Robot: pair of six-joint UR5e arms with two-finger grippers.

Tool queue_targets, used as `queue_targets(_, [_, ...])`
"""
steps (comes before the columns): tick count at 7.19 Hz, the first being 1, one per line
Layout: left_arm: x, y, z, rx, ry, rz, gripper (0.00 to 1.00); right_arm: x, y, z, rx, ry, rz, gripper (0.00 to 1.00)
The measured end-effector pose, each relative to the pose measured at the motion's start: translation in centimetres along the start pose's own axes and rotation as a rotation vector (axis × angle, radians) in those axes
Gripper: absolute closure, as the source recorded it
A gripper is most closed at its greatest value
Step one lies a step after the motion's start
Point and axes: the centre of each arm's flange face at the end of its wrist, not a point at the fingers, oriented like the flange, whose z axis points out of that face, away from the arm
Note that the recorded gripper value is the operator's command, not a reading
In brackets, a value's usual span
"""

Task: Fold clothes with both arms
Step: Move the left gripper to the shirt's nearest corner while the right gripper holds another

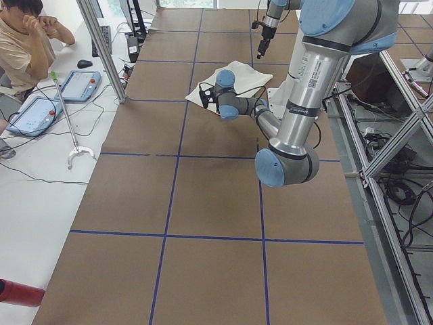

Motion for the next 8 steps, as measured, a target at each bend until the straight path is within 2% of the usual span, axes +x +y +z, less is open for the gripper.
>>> queue_targets(2, [-0.6, 2.6, 2.4, 0.0, -0.072, -0.02, 0.44, 0.2, -1.5, 0.8, 0.041, 0.009, 0.014, 0.0])
queue_targets(3, [-0.9, 2.8, 3.1, 0.004, -0.091, -0.023, 0.51, 0.2, -1.6, 1.1, 0.047, 0.012, 0.015, 0.0])
queue_targets(4, [-1.1, 2.7, 3.6, 0.011, -0.103, -0.024, 0.67, 0.4, -1.6, 1.4, 0.05, 0.018, 0.013, 0.0])
queue_targets(5, [-1.1, 2.6, 3.9, 0.017, -0.107, -0.025, 0.9, 0.5, -1.6, 1.7, 0.053, 0.023, 0.012, 0.0])
queue_targets(6, [-1.3, 2.4, 4.1, 0.025, -0.111, -0.028, 1.0, 0.6, -1.7, 1.9, 0.055, 0.027, 0.011, 0.0])
queue_targets(8, [-1.4, 1.2, 4.0, 0.068, -0.108, -0.014, 1.0, 1.0, -1.7, 2.1, 0.06, 0.036, 0.01, 0.0])
